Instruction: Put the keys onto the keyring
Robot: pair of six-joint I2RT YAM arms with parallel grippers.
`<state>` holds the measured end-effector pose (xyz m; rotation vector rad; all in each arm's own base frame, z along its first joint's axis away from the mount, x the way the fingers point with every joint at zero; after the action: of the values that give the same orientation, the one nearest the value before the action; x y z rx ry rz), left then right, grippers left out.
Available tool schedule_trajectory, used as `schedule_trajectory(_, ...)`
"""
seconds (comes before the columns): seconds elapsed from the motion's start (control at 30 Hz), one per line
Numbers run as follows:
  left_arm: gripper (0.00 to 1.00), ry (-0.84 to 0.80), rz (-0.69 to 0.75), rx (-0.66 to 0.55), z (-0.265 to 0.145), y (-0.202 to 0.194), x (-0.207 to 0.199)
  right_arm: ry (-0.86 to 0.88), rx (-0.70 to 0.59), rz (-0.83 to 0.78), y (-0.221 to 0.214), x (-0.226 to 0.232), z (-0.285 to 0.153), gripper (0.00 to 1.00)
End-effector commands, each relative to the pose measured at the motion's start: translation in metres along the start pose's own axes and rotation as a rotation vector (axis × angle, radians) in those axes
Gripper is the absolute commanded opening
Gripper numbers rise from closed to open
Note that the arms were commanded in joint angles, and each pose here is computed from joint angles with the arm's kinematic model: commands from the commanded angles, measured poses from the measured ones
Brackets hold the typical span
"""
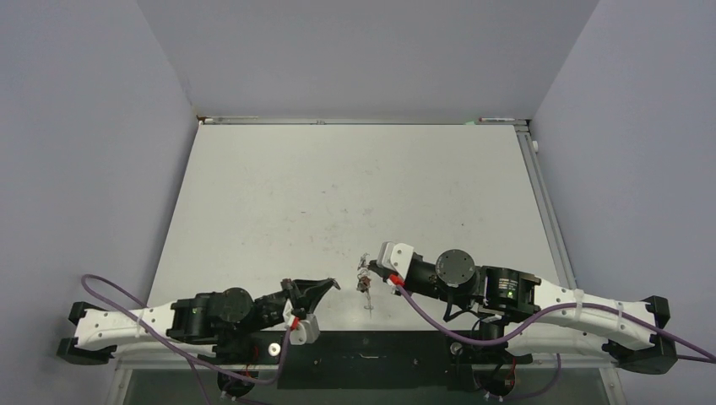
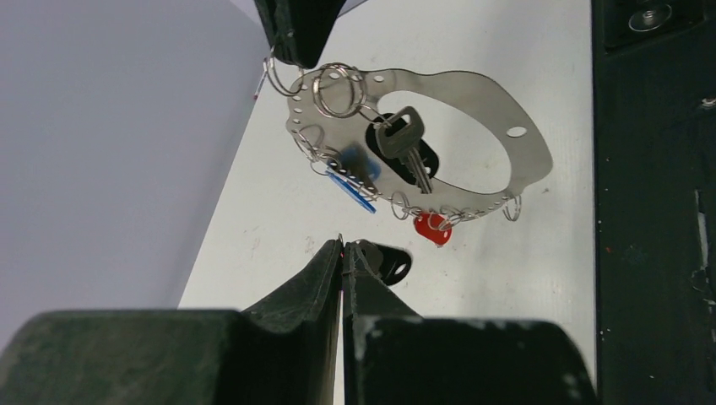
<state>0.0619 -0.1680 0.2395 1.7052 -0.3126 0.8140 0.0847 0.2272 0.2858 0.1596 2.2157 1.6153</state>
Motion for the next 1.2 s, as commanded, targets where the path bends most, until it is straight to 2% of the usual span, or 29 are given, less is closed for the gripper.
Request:
schedule_trajectory(0.0,0.00,0.014,-0.066,-0.102,0.012,0.015,0.014,0.070,-0.067,0.003,0.016,0.007,0.004,0.05)
schedule_trajectory(0.13,0.00,-0.011,-0.089,-0.105,0.023,0.009,0.019,0.193,-0.074,0.002,0.016,0.020,0.003,0.05)
schedule_trajectory(0.33,0.00,-0.109,-0.146,-0.284,0.024,0.016,0.023,0.249,-0.053,0.007,0.012,0.027,0.004,0.05)
schedule_trajectory(0.5,0.00,-0.192,-0.147,-0.361,0.020,0.018,0.011,0.264,-0.029,0.009,0.007,0.030,0.008,0.05)
schedule_trajectory(1.17,0.00,-0.286,-0.159,-0.392,0.019,0.018,-0.002,0.331,0.007,0.011,0.000,0.039,0.016,0.05)
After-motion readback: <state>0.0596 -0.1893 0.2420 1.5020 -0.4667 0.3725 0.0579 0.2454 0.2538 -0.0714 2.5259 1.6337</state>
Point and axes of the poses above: each gripper's point midway between its finger pads, its own z axis out along the fingers, its own x axis along the line the jaws close on, y = z × x, the point moved 7 cm from there along -z, back along the fingers, and after that the axes turned 3 degrees about z, right-handed, at the moved point
